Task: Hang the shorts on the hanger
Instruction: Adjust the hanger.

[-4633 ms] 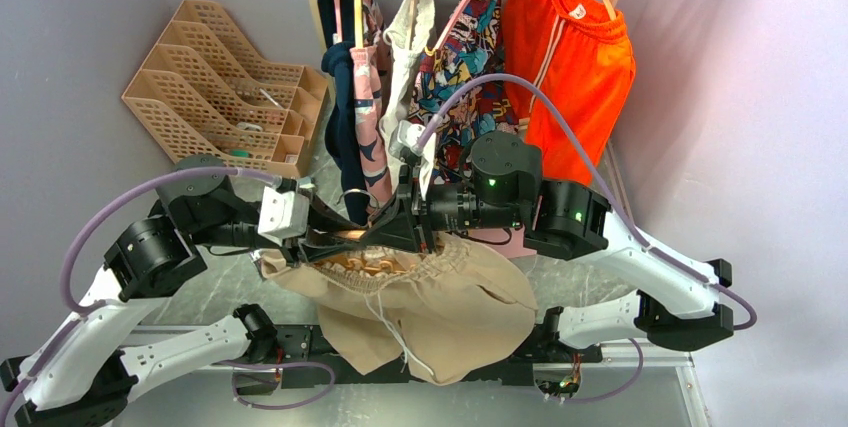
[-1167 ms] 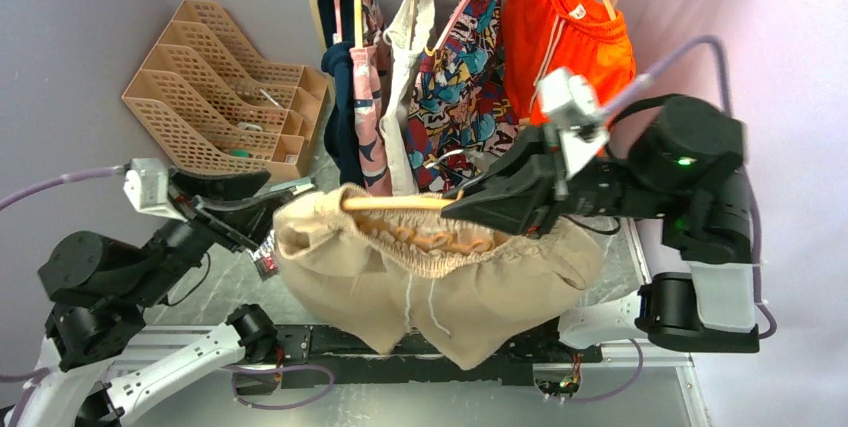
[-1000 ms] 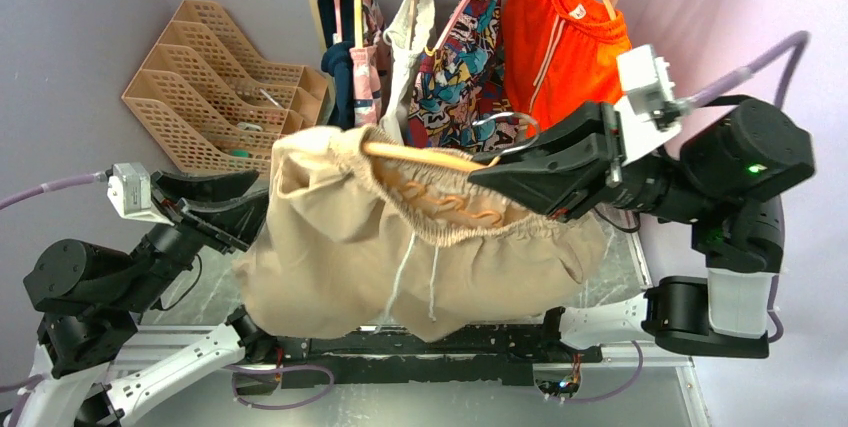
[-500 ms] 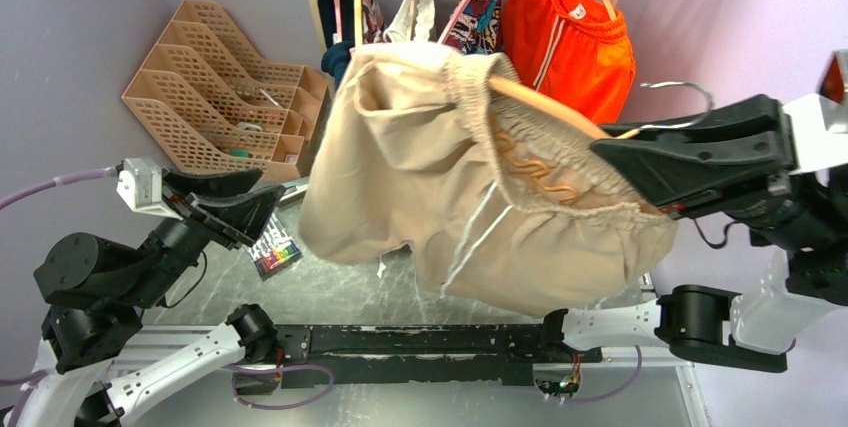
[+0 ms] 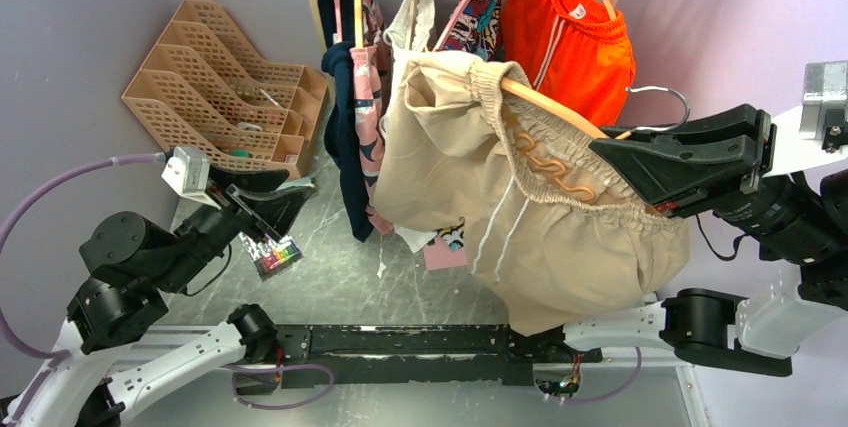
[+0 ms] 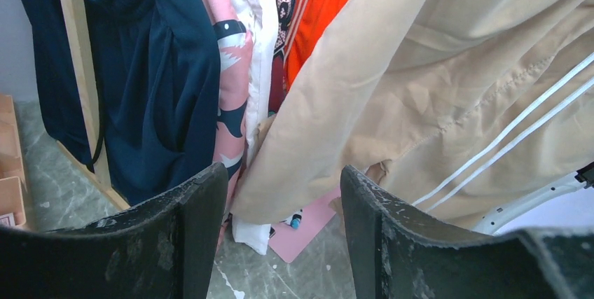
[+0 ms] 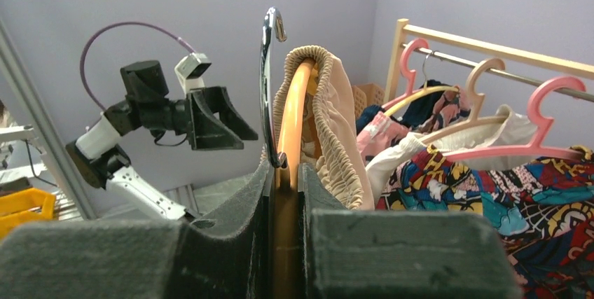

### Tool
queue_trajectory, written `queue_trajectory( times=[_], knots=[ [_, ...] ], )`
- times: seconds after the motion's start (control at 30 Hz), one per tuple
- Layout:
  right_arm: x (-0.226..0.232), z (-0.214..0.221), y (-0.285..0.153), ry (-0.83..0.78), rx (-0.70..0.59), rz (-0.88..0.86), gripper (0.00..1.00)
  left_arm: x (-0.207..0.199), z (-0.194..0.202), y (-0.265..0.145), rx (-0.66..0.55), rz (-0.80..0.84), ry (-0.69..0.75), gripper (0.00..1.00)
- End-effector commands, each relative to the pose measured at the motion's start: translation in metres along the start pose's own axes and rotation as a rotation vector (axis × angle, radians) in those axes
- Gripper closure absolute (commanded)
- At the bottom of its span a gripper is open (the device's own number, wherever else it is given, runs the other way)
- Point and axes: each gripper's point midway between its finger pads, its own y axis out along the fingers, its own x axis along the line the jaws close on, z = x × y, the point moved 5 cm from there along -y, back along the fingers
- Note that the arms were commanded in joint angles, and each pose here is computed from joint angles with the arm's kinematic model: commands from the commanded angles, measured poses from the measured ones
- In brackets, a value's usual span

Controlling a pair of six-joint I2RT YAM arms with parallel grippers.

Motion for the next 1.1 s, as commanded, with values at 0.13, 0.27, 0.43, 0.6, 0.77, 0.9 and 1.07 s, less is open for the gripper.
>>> queue_trajectory(
  times=[0.13,0.27,0.43,0.6,0.77,0.9,1.07],
  knots=[
    [-0.009,0.017,-0.021,0.017,0.065,0.065,1.0,-0.006,0.004,0.012,-0.001,0.043,0.017,0.35],
    [-0.02,0.035,-0.024,0.016,0.111,0.172,1.0,-0.006,0.009,0.017,0.017,0.044,0.02,0.35],
    [-0.038,0.05,-0.03,0.003,0.155,0.326,1.0,-0.005,0.02,0.023,0.038,0.048,0.022,0.36],
    [-0.065,0.083,-0.034,-0.066,0.345,0.604,1.0,-0.003,0.035,0.03,0.073,0.053,0.024,0.36],
    [-0.077,0.093,-0.041,-0.065,0.373,0.776,1.0,-0.001,0.049,0.034,0.108,0.055,0.027,0.36],
    [-0.086,0.084,-0.047,-0.04,0.301,0.879,1.0,0.003,0.063,0.035,0.142,0.045,0.027,0.36],
    [-0.09,0.083,-0.015,-0.071,0.246,0.953,1.0,0.016,0.075,0.032,0.149,-0.019,0.039,0.36]
  ],
)
